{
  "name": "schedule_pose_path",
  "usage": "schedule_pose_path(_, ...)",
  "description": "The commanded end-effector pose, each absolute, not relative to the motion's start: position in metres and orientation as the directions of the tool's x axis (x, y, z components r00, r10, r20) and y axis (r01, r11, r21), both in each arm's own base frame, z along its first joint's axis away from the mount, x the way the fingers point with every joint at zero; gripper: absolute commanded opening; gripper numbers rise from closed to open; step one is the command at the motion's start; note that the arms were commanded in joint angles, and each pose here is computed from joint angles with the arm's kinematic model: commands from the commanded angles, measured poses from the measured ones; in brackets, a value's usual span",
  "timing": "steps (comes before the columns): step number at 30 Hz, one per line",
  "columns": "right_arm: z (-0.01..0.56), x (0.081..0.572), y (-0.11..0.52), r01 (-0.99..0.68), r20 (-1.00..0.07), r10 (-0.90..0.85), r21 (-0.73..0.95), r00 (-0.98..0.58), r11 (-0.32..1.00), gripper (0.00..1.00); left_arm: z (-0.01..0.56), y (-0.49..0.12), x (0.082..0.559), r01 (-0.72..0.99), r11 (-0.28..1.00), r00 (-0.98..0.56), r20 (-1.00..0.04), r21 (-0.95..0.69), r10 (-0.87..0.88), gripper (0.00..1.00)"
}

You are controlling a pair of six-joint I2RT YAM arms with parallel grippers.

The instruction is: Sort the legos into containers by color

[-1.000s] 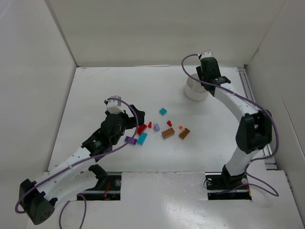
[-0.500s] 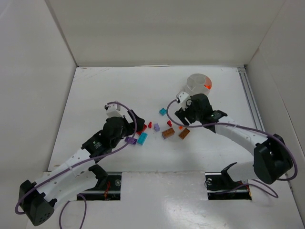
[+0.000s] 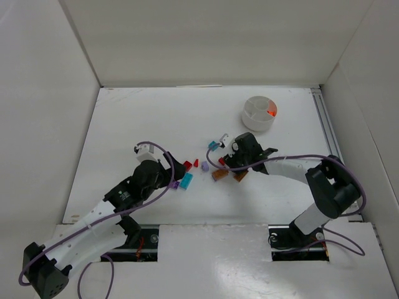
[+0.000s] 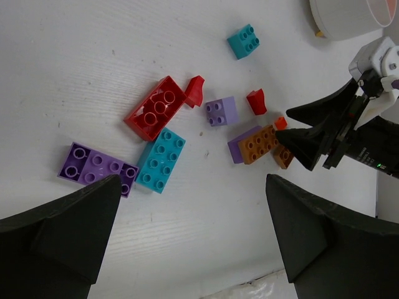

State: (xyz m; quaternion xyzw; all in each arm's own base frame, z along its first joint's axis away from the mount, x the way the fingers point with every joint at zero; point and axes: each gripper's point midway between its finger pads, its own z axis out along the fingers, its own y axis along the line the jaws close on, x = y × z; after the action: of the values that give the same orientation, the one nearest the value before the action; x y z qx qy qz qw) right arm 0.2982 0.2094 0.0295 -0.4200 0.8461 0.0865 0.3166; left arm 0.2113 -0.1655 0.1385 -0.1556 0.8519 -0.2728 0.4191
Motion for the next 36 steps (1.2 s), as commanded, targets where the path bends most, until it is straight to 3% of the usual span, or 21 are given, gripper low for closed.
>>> schedule_pose_path(1, 0.037, 0.305, 0.219, -0.745, -0.663, -0.603, -0.101, -0.443, 0.659, 0.54, 0.138, -0.164, 0.209, -0.053, 0.792, -0.601, -0.614, -0.608, -0.512, 1.0)
schedule_pose_path(4, 0.027, 0.296, 0.214, -0.736, -0.648, -0.597, -0.081, -0.474, 0.672, 0.46, 0.134, -0.163, 0.208, -0.058, 0.796, -0.605, -0.613, -0.603, -0.508, 1.0)
schedule_pose_path(12, 0.015, 0.296, 0.203, -0.71, -0.626, -0.585, -0.07, -0.516, 0.701, 0.42, 0.134, -0.164, 0.209, -0.058, 0.796, -0.605, -0.613, -0.603, -0.508, 1.0)
schedule_pose_path(21, 0.011, 0.288, 0.178, -0.657, -0.618, -0.55, -0.069, -0.563, 0.751, 0.45, 0.139, -0.165, 0.211, -0.043, 0.801, -0.602, -0.625, -0.597, -0.497, 1.0)
schedule_pose_path(26, 0.008, 0.285, 0.18, -0.677, -0.609, -0.573, -0.079, -0.548, 0.732, 0.27, 0.138, -0.169, 0.213, -0.038, 0.8, -0.608, -0.621, -0.599, -0.495, 1.0)
schedule_pose_path(36, 0.03, 0.291, 0.196, -0.704, -0.661, -0.578, -0.104, -0.479, 0.702, 0.16, 0.143, -0.172, 0.215, -0.012, 0.8, -0.605, -0.633, -0.6, -0.483, 1.0)
